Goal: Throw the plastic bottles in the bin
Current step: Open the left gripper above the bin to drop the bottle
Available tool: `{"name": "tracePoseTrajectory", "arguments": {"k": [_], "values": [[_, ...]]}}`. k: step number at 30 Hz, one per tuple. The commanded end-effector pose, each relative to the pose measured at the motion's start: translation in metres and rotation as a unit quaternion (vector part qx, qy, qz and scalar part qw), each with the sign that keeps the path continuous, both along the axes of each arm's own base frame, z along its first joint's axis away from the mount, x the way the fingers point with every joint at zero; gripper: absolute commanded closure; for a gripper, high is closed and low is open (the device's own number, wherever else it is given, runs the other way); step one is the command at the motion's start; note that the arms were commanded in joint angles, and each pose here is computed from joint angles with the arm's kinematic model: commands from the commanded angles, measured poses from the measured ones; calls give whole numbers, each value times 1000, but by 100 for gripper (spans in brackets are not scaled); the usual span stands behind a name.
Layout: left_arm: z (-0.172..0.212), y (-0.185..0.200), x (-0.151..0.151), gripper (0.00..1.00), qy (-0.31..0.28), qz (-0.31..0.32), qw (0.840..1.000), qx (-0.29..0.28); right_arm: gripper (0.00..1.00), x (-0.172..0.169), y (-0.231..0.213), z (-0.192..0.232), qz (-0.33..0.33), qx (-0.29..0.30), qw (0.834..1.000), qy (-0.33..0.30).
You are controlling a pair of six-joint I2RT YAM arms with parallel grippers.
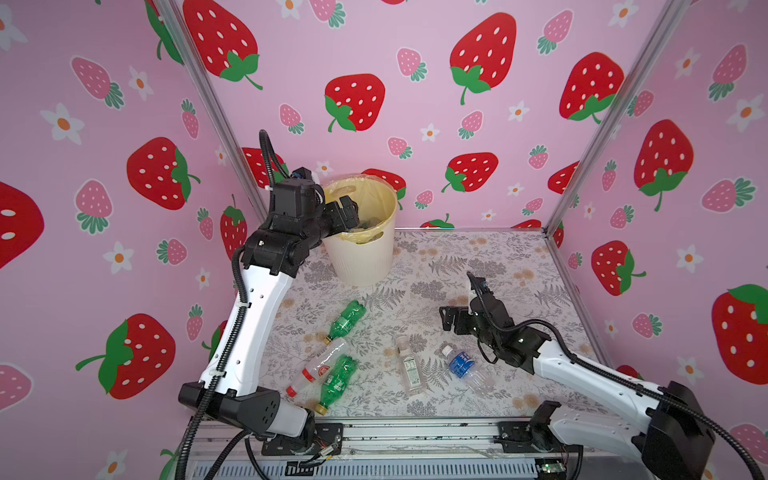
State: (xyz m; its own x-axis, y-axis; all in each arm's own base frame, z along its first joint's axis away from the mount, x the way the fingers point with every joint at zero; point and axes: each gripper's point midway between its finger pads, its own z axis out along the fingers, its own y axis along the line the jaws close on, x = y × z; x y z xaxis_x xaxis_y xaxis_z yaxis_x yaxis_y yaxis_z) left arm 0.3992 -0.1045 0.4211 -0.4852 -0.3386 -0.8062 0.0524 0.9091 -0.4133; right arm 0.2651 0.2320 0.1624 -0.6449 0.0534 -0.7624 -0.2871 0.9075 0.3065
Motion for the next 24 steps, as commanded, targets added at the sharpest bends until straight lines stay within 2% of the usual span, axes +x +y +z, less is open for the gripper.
{"name": "tracePoseTrajectory", "arguments": {"k": [1,11,16,24], "values": [[19,0,-13,1,-41,-15,999,-4,1,3,-2,2,-4,-13,1000,3],[-23,-1,-29,1,-8,-30,999,6,1,-2,-6,-12,-1,-31,999,24],[-38,-6,-36,1,-4,-47,999,-6,1,-4,-2,-14,5,-24,999,33],[-54,-6,-47,1,11,-58,998,7,1,-7,-1,-23,12,-36,998,52]]}}
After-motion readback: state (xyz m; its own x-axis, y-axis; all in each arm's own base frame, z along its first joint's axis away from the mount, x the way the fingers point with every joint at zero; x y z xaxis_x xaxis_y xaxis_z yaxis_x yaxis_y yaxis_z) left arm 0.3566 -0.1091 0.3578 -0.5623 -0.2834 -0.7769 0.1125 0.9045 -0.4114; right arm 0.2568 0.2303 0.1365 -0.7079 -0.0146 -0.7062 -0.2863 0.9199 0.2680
